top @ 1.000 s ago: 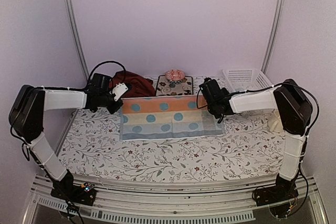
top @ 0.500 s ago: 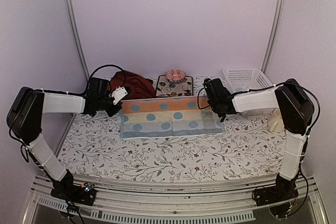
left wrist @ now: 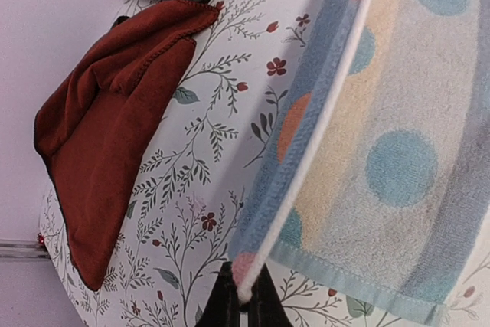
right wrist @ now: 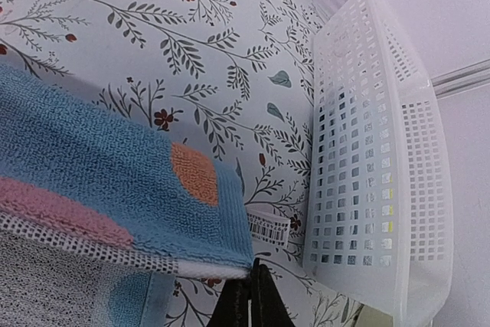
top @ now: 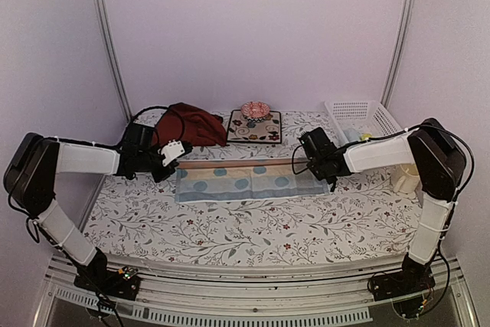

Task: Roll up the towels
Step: Fold the towel at the center of the board.

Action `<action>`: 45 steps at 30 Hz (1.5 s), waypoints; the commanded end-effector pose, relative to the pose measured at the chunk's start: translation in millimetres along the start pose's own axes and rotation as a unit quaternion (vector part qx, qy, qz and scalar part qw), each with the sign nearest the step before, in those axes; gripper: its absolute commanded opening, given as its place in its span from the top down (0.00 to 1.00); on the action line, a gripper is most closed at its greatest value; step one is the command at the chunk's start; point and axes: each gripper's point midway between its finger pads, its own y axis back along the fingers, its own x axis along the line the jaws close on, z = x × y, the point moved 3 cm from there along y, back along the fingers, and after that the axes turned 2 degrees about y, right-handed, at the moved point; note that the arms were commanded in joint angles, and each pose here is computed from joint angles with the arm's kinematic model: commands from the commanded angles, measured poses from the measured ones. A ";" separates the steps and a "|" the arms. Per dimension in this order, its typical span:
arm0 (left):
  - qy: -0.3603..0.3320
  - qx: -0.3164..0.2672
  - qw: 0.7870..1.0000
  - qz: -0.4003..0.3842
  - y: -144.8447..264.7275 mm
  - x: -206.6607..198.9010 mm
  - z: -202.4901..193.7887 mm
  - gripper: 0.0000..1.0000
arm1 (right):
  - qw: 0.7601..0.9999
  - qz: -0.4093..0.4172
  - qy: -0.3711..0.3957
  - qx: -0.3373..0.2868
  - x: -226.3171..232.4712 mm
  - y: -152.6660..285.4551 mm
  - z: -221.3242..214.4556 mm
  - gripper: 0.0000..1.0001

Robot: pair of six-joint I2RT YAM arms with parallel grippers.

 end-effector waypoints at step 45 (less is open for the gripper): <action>-0.086 0.013 0.989 -0.121 22.8 -73.4 -54.5 1.00 | 0.996 0.028 0.030 0.081 42.0 47.4 -84.2 0.98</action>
